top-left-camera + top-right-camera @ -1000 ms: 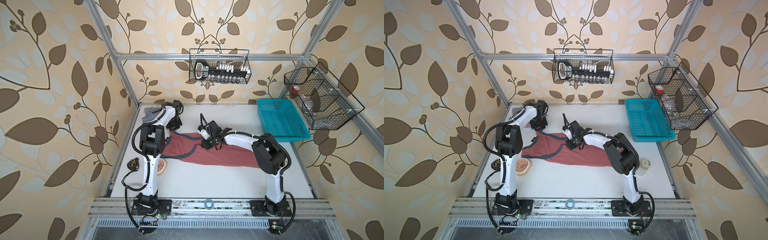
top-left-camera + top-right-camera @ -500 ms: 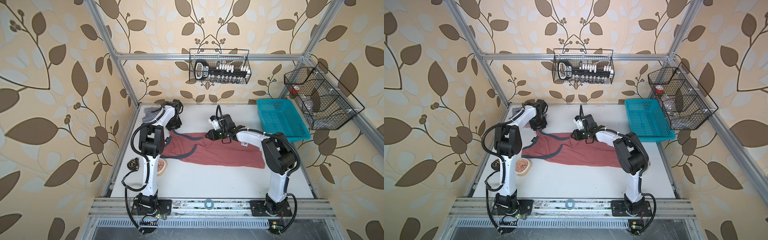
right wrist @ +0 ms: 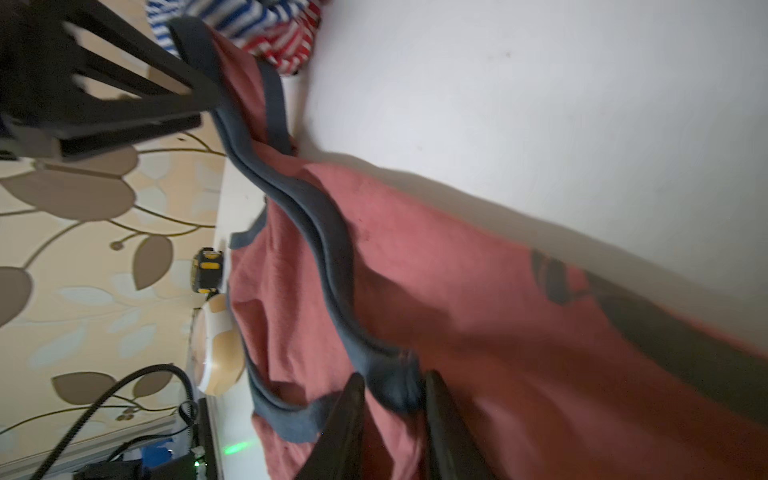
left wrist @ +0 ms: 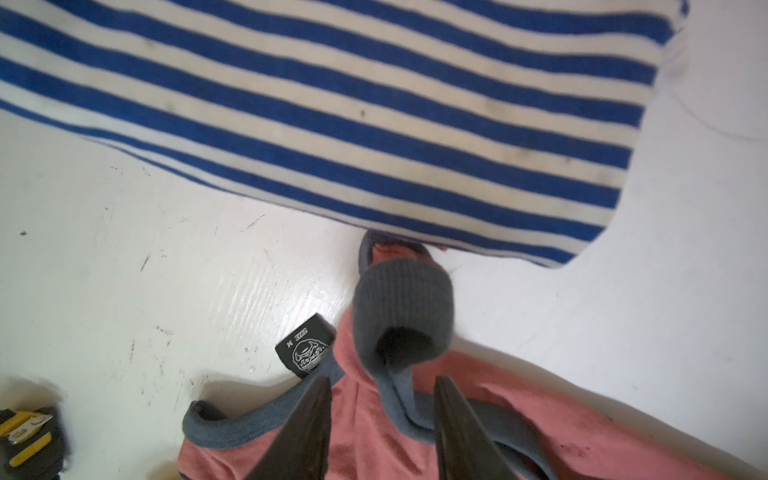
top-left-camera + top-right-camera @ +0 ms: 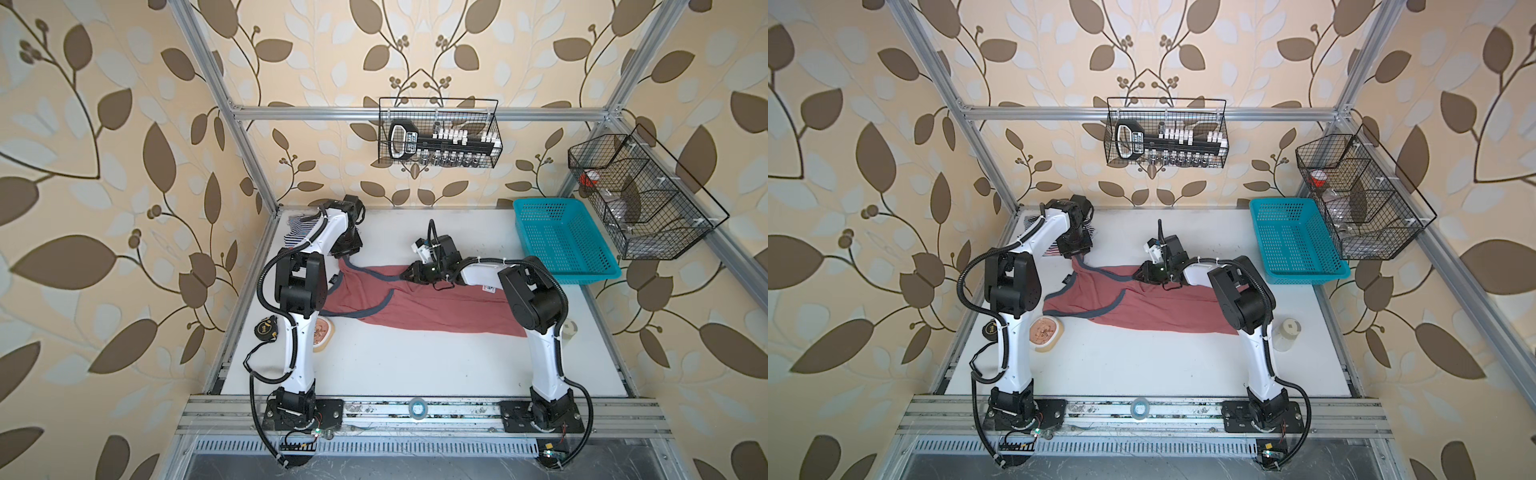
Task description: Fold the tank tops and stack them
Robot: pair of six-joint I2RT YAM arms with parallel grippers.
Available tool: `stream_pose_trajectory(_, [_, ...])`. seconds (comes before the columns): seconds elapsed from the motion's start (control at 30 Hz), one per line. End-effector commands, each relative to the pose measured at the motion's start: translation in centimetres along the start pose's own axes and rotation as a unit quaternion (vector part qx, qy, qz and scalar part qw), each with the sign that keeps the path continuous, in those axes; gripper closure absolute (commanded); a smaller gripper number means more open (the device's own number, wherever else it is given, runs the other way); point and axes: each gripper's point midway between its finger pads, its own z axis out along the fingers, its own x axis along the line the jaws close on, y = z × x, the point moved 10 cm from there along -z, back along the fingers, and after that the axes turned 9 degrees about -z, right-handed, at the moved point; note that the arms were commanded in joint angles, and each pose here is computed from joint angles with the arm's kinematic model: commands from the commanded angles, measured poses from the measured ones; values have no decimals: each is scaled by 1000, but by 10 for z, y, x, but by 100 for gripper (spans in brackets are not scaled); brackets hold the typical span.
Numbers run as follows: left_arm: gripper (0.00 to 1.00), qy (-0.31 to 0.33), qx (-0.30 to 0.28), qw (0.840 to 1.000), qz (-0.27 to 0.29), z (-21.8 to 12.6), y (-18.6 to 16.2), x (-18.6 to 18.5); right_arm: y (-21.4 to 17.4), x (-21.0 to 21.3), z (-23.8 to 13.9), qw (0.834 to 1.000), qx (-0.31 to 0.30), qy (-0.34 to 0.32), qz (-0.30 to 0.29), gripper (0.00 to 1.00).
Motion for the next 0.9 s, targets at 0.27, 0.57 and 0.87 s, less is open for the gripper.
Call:
stream_pose_trajectory(0.27, [57, 5, -31, 1000, -4, -32, 4, 13, -17, 26, 17, 995, 21, 95, 4, 84])
stream_pose_trajectory(0.57, [57, 10, -29, 1000, -3, -30, 2, 15, -54, 23, 19, 991, 55, 112, 44, 85])
stream_pose_trajectory(0.87, [56, -6, -45, 999, -8, -55, 4, 19, -18, 34, -27, 989, -12, 139, 44, 84])
